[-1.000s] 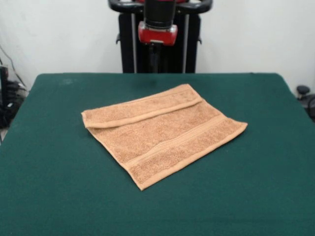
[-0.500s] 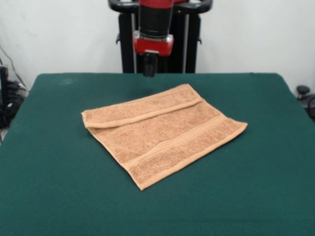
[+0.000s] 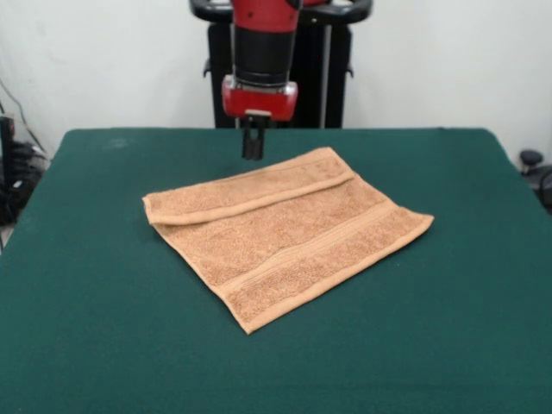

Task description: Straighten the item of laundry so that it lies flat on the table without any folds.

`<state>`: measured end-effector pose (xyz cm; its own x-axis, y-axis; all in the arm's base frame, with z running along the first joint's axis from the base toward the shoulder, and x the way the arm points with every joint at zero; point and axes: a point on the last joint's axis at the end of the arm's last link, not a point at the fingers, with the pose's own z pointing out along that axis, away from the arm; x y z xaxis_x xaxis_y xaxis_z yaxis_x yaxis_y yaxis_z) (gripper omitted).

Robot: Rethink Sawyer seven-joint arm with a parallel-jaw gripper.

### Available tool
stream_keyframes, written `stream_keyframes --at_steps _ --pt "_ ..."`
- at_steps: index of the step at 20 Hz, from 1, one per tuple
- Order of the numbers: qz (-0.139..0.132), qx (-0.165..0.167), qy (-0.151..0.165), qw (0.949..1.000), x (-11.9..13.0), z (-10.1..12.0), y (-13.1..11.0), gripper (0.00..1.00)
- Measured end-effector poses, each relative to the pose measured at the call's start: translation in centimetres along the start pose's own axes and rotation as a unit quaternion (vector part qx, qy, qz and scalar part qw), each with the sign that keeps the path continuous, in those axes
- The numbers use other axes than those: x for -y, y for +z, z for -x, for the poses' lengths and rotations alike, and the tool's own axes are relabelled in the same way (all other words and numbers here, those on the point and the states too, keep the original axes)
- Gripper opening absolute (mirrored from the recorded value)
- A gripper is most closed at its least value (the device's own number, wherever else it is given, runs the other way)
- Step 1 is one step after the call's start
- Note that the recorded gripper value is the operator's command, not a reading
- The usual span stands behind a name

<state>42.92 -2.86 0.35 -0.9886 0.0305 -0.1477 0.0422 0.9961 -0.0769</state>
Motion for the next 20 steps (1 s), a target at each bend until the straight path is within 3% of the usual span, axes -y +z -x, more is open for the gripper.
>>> stream_keyframes --at_steps 9,20 --pt "0.006 0.011 0.013 0.9998 3.1 4.0 1.4 0.00" --pt "0.016 0.013 0.017 0.9996 5.9 6.7 2.4 0.00"
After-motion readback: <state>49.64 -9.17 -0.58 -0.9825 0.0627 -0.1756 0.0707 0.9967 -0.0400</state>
